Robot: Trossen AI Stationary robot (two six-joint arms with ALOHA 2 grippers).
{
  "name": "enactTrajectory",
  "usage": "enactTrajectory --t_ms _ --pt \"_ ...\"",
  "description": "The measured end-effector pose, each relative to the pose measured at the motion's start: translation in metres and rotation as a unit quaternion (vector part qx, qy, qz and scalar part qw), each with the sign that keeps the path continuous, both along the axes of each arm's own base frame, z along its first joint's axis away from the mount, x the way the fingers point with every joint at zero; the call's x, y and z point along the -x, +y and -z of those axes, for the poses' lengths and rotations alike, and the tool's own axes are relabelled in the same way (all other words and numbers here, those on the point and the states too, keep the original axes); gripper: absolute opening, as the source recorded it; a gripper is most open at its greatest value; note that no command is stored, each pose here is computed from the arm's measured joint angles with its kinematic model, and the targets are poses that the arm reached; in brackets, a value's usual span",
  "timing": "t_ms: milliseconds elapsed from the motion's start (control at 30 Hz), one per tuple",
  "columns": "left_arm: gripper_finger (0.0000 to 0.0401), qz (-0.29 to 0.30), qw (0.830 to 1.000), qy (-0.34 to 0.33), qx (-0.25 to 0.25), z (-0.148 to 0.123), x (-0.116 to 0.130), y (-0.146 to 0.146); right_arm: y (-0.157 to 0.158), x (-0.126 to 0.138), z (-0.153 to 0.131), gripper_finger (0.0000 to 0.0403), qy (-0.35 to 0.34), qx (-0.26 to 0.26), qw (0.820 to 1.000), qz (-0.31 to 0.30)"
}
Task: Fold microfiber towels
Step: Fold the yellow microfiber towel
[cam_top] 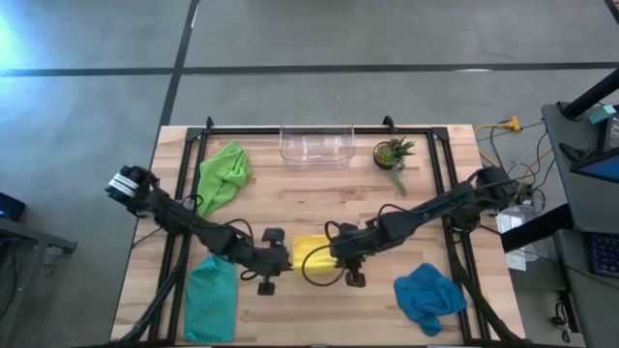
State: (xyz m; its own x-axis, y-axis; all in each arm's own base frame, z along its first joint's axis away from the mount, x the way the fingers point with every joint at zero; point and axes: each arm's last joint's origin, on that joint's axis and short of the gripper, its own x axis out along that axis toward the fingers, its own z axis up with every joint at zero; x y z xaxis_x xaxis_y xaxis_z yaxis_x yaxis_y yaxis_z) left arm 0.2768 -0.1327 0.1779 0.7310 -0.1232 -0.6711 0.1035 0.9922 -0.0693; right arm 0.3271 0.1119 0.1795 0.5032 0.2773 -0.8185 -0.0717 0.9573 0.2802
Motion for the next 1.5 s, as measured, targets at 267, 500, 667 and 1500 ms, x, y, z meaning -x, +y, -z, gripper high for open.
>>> enactTrajectory --t_ms 267,500,667,1500 --pt "0.0002 -0.050 0.999 0.002 -0.014 0.007 -0.005 0.008 -0.013 -0.003 0.007 0.0022 0.022 0.008 1.000 0.020" --pt "0.0002 -0.075 0.997 -0.001 -0.028 0.010 -0.006 0.016 -0.021 -0.004 0.008 0.0022 0.026 0.017 0.999 0.037" --pt "0.0001 -0.086 0.996 -0.001 -0.033 0.011 -0.007 0.020 -0.026 -0.005 0.008 0.0022 0.027 0.018 0.998 0.047" --pt "0.0001 -0.146 0.986 0.025 -0.079 0.028 -0.012 0.042 -0.054 -0.007 0.011 0.0022 0.033 0.065 0.989 0.131"
